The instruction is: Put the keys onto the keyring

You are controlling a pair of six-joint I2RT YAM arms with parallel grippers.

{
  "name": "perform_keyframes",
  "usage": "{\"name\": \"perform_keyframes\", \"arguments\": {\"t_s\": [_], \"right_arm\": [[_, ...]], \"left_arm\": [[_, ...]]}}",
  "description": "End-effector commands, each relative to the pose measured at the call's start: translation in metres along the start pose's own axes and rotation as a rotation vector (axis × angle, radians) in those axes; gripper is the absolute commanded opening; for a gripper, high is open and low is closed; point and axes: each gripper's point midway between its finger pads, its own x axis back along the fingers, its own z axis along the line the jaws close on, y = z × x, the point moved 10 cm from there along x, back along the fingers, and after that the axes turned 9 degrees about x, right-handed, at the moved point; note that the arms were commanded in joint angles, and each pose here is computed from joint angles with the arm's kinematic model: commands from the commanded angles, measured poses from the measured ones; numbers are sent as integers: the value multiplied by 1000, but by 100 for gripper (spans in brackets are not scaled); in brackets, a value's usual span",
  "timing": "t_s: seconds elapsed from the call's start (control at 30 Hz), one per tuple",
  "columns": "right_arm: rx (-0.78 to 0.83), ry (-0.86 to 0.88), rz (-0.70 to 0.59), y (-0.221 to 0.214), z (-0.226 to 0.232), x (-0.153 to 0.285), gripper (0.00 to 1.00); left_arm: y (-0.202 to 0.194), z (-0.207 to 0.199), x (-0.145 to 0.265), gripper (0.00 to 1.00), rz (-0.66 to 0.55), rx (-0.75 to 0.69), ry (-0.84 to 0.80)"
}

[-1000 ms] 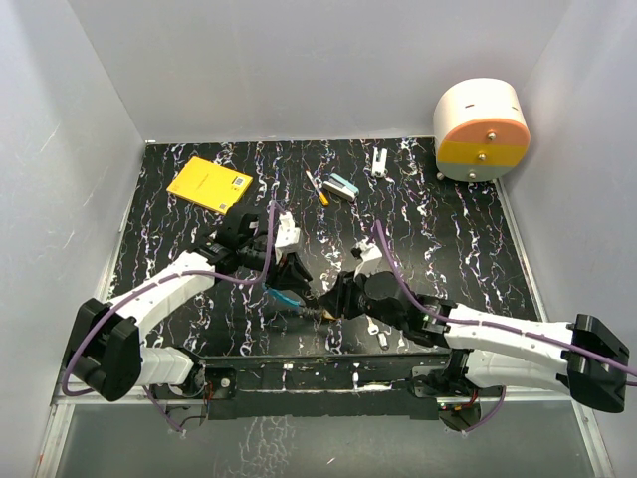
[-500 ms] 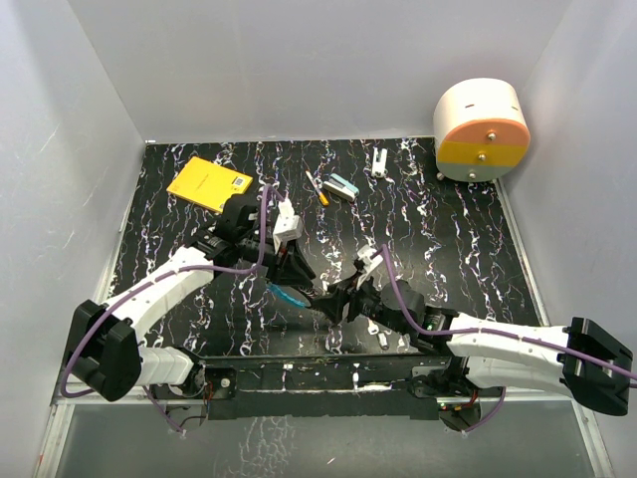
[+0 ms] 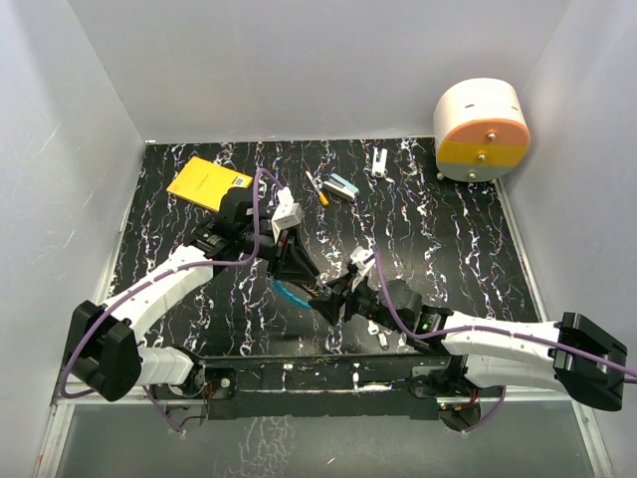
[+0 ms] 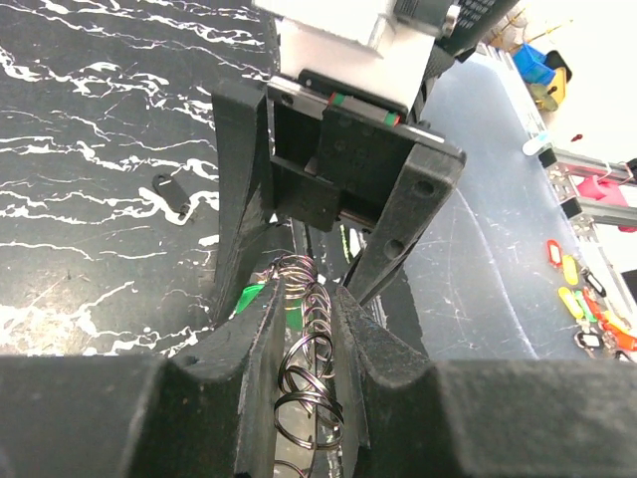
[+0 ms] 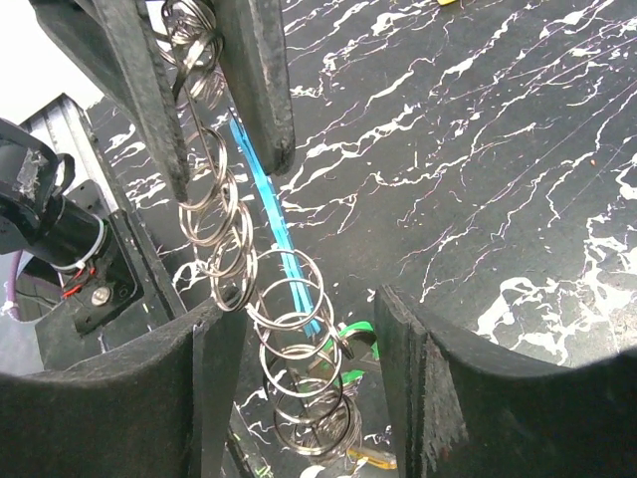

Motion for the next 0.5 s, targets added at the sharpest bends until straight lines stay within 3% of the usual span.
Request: {"name": "perform_keyframes", "arguments": {"t_s": [0.0, 0.1, 0.2, 0.3, 0.4, 0.47], "right_arm": [[23, 37, -149, 35, 7, -10, 57], [20, 29, -155, 36, 7, -10, 51], [3, 8, -172, 40, 6, -9, 28], [-14, 1, -190, 44, 6, -5, 14], [-27, 8, -193, 48, 7, -1, 8], [-39, 17, -183, 51, 9, 2, 8]], "left_arm": [[23, -16, 1, 0, -39, -29, -83], [24, -18, 1, 0, -46, -15, -90], [24, -18, 1, 0, -48, -8, -95], [22, -17, 1, 0, -43, -24, -88], [20, -16, 2, 0, -36, -54, -75], [21, -15, 4, 13, -33, -72, -56]]}}
